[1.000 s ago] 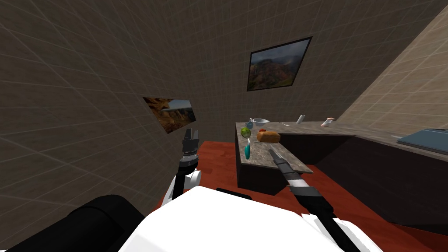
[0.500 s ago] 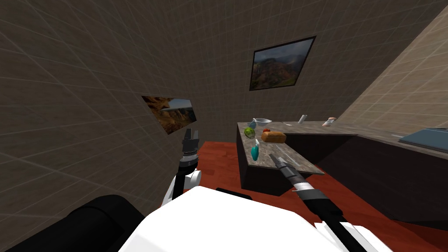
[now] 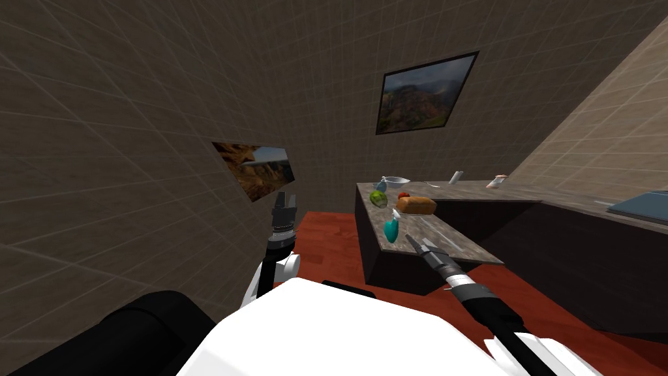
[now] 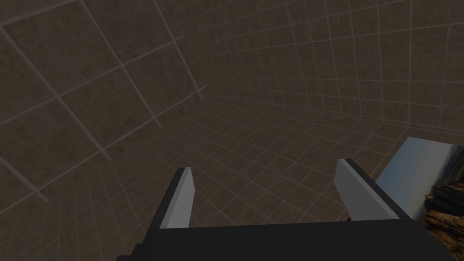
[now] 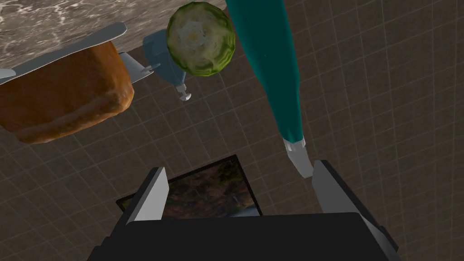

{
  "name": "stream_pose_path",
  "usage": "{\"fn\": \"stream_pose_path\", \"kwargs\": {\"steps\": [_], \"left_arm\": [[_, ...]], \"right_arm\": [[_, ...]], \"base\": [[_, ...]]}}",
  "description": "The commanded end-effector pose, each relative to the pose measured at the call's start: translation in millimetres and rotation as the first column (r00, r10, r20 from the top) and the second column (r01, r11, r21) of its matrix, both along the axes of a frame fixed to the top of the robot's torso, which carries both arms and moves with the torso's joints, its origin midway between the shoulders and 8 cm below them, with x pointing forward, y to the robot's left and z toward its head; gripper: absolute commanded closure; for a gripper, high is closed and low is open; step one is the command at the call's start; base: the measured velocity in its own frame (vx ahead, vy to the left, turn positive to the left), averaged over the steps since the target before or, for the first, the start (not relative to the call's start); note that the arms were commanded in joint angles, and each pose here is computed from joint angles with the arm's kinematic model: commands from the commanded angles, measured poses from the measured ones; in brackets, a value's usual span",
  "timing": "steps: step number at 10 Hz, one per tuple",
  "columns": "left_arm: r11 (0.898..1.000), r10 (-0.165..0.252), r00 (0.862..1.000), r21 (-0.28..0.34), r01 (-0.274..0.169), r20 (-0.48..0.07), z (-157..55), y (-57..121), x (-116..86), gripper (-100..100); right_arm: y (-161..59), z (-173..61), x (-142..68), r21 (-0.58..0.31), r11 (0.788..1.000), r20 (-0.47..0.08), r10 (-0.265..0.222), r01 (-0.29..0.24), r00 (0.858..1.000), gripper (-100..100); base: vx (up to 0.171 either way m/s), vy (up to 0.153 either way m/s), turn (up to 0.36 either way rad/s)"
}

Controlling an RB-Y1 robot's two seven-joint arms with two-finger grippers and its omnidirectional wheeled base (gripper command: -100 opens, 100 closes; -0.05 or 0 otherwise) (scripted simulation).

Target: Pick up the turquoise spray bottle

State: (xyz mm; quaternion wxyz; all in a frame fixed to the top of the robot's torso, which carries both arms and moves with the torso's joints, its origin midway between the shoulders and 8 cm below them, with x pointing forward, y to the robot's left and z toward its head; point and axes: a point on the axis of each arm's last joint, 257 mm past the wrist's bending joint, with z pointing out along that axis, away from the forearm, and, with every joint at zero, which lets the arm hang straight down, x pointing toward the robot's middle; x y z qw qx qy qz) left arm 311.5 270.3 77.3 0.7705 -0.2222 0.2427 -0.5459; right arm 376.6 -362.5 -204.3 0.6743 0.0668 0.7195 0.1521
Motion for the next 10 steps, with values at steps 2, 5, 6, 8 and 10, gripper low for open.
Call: {"fn": "stream_pose_path", "kwargs": {"steps": [2, 5, 6, 8, 10], "left_arm": [[1.0, 0.0, 1.0, 0.0, 0.0, 0.0, 0, 0.0, 0, 0], [1.0, 0.0, 1.0, 0.0, 0.0, 0.0, 0, 0.0, 0, 0], [1.0, 0.0, 1.0, 0.0, 0.0, 0.0, 0, 0.0, 0, 0], [1.0, 0.0, 1.0, 0.0, 0.0, 0.0, 0, 0.0, 0, 0], [1.0, 0.0, 1.0, 0.0, 0.0, 0.0, 0, 0.0, 0, 0]], "right_arm": [[-27, -16, 5, -0.14, 0.99, -0.038, -0.027, 0.022, 0.999, -100], [-60, -28, 10, -0.29, 0.956, -0.067, -0.07, 0.048, 0.995, -100], [-68, -30, 12, -0.326, 0.944, -0.072, -0.081, 0.053, 0.994, -100], [-63, -29, 11, -0.305, 0.951, -0.069, -0.074, 0.05, 0.995, 0], [-63, -28, 11, -0.304, 0.951, -0.069, -0.074, 0.05, 0.995, 100]], "base": [[0.042, 0.19, -0.005], [0.054, 0.186, 0.007], [0.062, 0.183, 0.012], [0.017, 0.046, -0.004], [0.001, 0.003, 0.0]]}}
